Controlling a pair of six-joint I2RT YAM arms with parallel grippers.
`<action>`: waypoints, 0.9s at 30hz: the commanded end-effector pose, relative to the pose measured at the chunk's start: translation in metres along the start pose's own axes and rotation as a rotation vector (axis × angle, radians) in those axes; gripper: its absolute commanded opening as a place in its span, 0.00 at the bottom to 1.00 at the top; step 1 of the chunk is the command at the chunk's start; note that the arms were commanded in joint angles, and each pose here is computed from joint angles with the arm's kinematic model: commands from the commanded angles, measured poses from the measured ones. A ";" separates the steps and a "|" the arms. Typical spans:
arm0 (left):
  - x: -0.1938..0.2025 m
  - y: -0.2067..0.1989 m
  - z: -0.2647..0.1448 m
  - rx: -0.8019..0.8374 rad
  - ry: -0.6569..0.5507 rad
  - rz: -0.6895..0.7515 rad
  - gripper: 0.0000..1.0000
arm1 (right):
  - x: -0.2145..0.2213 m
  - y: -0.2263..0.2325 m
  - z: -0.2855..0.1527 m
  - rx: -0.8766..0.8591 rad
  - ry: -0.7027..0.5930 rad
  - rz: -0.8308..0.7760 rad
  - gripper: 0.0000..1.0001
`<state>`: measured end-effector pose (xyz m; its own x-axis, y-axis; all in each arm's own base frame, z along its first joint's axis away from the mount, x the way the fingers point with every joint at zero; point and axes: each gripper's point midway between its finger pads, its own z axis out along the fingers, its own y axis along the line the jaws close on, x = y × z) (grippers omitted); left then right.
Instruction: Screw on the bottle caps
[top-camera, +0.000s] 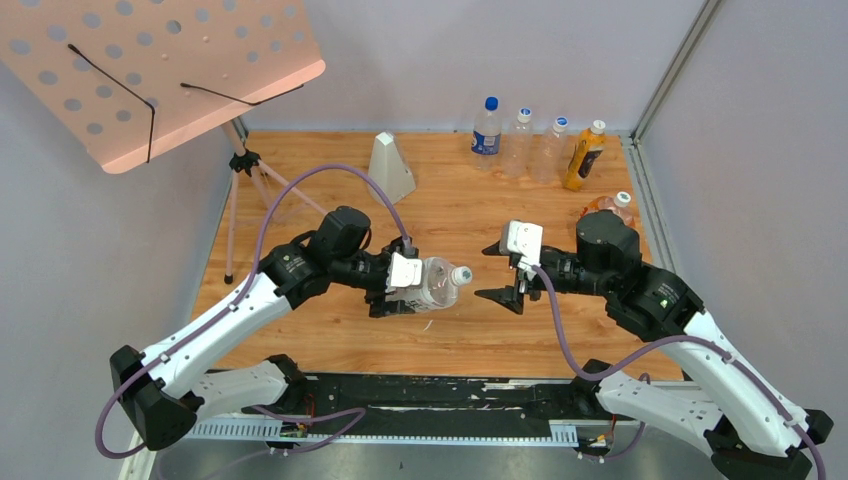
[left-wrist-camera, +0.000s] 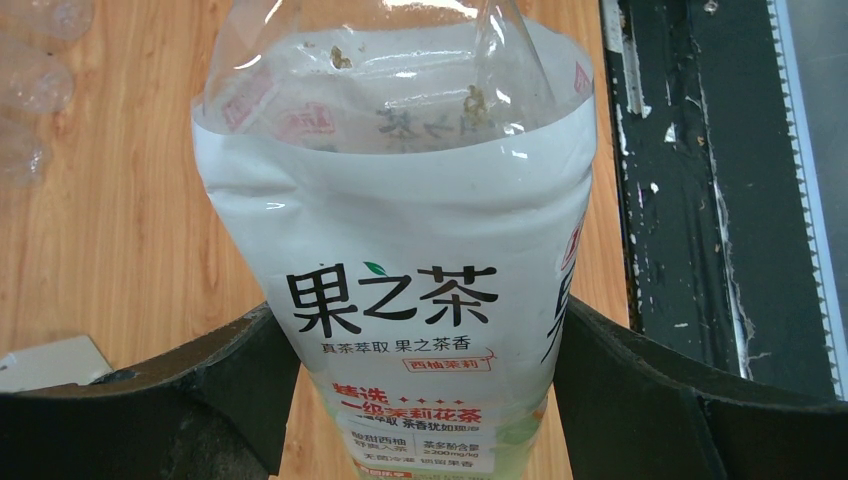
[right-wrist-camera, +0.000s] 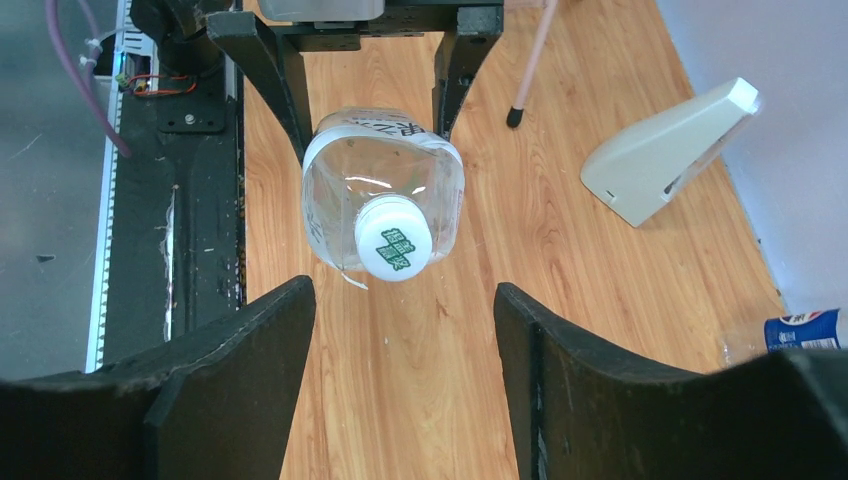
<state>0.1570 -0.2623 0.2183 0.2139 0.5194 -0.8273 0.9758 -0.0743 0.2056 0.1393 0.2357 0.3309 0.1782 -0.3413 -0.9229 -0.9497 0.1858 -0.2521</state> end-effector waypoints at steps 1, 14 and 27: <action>-0.015 -0.002 -0.004 0.043 -0.039 0.061 0.00 | -0.009 0.010 0.002 -0.080 -0.034 -0.087 0.64; -0.019 -0.004 -0.004 0.054 -0.060 0.067 0.00 | 0.000 0.018 0.024 -0.138 0.016 -0.132 0.56; -0.024 0.002 -0.006 0.033 -0.060 0.082 0.00 | 0.003 0.023 0.033 -0.174 0.042 -0.105 0.16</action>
<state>0.1449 -0.2609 0.2114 0.2302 0.5194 -0.8229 0.9727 -0.1486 0.1783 0.1293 0.2650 0.3029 0.2653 -0.4060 -0.8745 -0.9569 0.0006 -0.2906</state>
